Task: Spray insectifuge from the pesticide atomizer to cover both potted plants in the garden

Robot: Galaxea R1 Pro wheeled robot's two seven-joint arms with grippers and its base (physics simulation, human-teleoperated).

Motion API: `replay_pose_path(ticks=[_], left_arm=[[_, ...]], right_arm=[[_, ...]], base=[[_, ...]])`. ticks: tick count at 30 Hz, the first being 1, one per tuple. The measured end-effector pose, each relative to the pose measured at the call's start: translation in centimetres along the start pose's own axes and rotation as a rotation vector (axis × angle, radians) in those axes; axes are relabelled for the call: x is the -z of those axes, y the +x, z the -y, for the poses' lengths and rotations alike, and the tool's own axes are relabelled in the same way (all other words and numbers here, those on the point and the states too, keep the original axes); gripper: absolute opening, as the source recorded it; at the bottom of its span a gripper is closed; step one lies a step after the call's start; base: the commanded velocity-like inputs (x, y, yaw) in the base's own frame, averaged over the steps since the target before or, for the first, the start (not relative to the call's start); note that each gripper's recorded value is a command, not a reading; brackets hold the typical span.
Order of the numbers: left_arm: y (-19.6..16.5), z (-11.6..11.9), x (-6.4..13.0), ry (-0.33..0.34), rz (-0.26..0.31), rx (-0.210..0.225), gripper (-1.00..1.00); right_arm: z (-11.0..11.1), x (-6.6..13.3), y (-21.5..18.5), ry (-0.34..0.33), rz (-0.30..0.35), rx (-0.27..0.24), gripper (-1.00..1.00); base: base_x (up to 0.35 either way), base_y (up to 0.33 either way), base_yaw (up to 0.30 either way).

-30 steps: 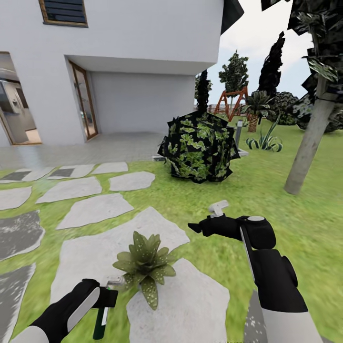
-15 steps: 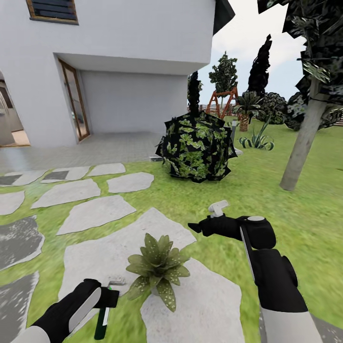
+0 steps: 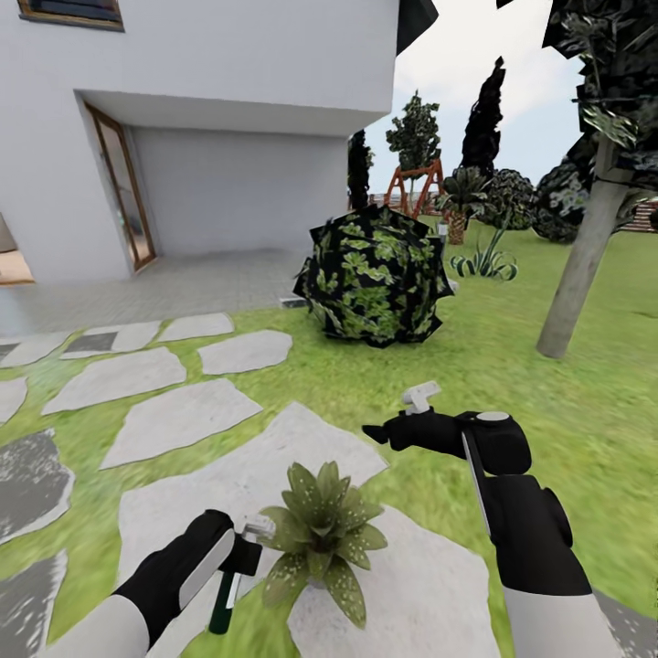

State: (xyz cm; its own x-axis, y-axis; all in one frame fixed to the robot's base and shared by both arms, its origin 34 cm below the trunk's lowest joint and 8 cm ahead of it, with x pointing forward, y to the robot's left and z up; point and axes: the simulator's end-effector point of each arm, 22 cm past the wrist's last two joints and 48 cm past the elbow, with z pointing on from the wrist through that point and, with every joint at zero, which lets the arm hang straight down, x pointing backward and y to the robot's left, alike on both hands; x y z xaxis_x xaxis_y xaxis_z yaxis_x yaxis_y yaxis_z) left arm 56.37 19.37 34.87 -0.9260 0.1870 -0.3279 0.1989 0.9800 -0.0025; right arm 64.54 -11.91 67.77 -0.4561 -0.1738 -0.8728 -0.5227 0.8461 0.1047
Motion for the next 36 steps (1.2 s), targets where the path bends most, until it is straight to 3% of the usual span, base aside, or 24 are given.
replay_pose_path(ticks=[8, 10, 12, 18, 21, 22, 24, 27, 34, 36], left_arm=[[1.3, -0.3, -0.7, -0.008, 0.003, 0.009, -1.00], [0.2, 0.9, -0.1, 0.023, 0.027, 0.020, -1.00], [-1.4, 1.7, 1.2, 0.041, 0.075, 0.005, -1.00], [-1.5, 1.3, 1.5, 0.023, 0.090, 0.024, -1.00], [-0.2, 1.0, 1.0, 0.009, 0.048, 0.023, -1.00], [0.4, 0.0, 0.8, -0.053, 0.020, 0.009, -1.00], [1.3, -0.7, 0.5, -0.091, -0.008, 0.009, -1.00], [3.2, -0.3, -0.5, -0.102, -0.062, 0.014, -1.00], [2.9, 0.9, -0.7, -0.099, -0.065, 0.012, -1.00], [1.9, 0.7, -0.1, -0.151, -0.049, 0.008, -1.00]], right_arm=[[0.0, 0.0, 0.1, 0.000, -0.002, -0.001, 1.00], [0.0, 0.0, 0.1, 0.000, -0.001, 0.000, 1.00], [0.0, -0.1, 0.2, 0.000, -0.002, 0.000, 1.00], [0.0, -0.1, 0.2, -0.001, -0.002, -0.001, 1.00], [0.1, 0.0, 0.1, 0.002, -0.001, -0.003, 1.00], [0.3, 0.1, 0.1, 0.005, 0.001, -0.005, 1.00], [0.4, 0.1, 0.0, 0.006, 0.002, -0.006, 1.00], [0.4, 0.1, -0.1, 0.006, 0.003, -0.007, 1.00], [0.4, 0.1, -0.1, 0.006, 0.003, -0.007, 1.00], [0.4, 0.1, -0.1, 0.005, 0.003, -0.007, 1.00]], base=[[0.056, 0.022, -0.182], [0.001, 0.000, -0.006], [0.000, 0.000, -0.001], [0.000, 0.017, 0.000], [0.004, 0.105, 0.000], [0.002, 0.019, 0.000], [0.001, 0.008, -0.051], [0.000, 0.002, -0.201], [0.000, 0.000, -0.034], [0.000, 0.000, -0.002]])
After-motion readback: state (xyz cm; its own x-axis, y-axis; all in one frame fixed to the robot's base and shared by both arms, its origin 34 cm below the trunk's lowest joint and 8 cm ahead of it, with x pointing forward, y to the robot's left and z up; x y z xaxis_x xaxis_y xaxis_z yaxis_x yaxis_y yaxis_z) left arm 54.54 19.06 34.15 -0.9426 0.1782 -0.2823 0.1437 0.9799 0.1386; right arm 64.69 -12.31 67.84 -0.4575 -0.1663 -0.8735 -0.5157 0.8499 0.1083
